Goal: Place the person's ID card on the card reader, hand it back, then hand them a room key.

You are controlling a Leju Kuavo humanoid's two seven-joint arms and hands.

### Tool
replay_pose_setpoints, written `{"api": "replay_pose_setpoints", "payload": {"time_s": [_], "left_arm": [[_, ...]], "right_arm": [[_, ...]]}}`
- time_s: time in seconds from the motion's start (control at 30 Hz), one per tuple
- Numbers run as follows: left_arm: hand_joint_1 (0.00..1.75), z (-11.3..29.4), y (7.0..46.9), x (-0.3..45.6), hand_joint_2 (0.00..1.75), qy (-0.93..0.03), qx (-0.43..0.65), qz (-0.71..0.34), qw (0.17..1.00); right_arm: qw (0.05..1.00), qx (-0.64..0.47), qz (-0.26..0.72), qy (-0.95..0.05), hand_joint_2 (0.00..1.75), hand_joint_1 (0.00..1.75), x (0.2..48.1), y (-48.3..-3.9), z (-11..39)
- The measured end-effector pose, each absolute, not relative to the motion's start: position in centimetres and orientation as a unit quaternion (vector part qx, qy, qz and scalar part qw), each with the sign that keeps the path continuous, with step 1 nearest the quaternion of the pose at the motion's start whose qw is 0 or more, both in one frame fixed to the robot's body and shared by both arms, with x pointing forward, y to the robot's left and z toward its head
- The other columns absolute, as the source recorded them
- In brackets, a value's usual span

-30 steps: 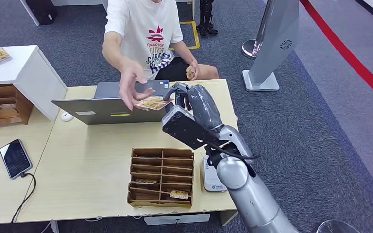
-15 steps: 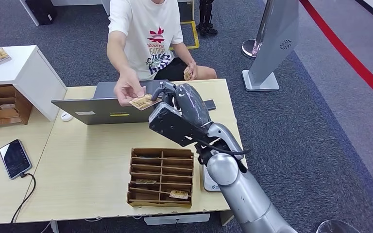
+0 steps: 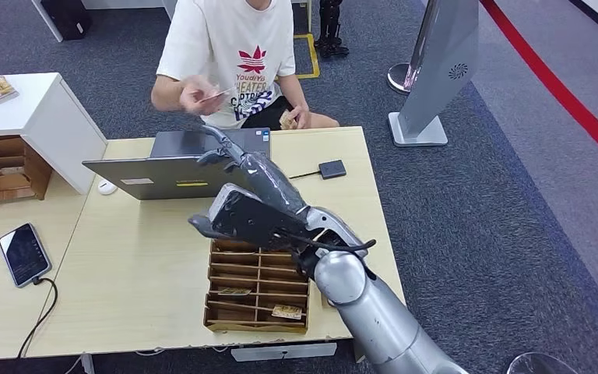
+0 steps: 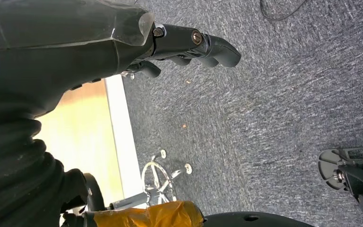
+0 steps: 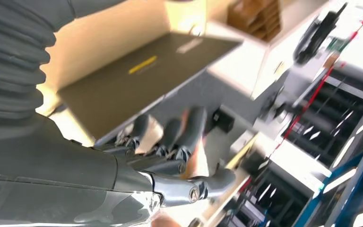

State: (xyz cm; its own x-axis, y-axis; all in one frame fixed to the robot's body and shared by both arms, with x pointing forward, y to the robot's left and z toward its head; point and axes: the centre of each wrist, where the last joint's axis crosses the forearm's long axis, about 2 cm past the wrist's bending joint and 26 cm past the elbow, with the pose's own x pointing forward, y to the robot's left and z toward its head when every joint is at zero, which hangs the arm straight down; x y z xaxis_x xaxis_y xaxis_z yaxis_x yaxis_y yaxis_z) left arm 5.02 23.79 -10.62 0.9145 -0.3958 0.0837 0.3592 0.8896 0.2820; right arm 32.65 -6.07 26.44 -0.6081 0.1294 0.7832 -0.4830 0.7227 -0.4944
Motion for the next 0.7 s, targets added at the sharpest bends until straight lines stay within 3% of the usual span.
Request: {"api": "replay_pose_setpoints", "payload": {"time_s": [0.23,0.4,0.43,0.53,0.57,0.7], "left_arm": [[0.0,-10.6,23.9,5.0,1.75,-0.07,0.132,-0.193,0.97],[0.0,-10.6,24.0,5.0,1.75,-0.073,0.133,-0.189,0.97],[0.0,-10.6,24.1,5.0,1.75,-0.073,0.134,-0.189,0.97],[0.0,-10.7,24.1,5.0,1.75,-0.075,0.136,-0.188,0.97],[0.0,-10.7,24.2,5.0,1.75,-0.076,0.136,-0.187,0.97],[0.0,-10.7,24.2,4.9,1.75,-0.077,0.136,-0.188,0.97]], "right_arm": [[0.429,0.163,0.358,-0.813,0.0,0.0,32.4,-5.9,26.1],[0.429,0.272,0.341,-0.791,0.0,0.0,31.9,-6.4,25.2],[0.428,0.302,0.336,-0.783,0.0,0.13,31.7,-6.7,24.9],[0.422,0.394,0.319,-0.752,0.0,1.28,30.9,-7.6,23.3],[0.419,0.424,0.313,-0.74,0.0,1.57,30.6,-7.9,22.6],[0.408,0.529,0.285,-0.687,0.0,1.73,28.7,-9.3,19.5]]}}
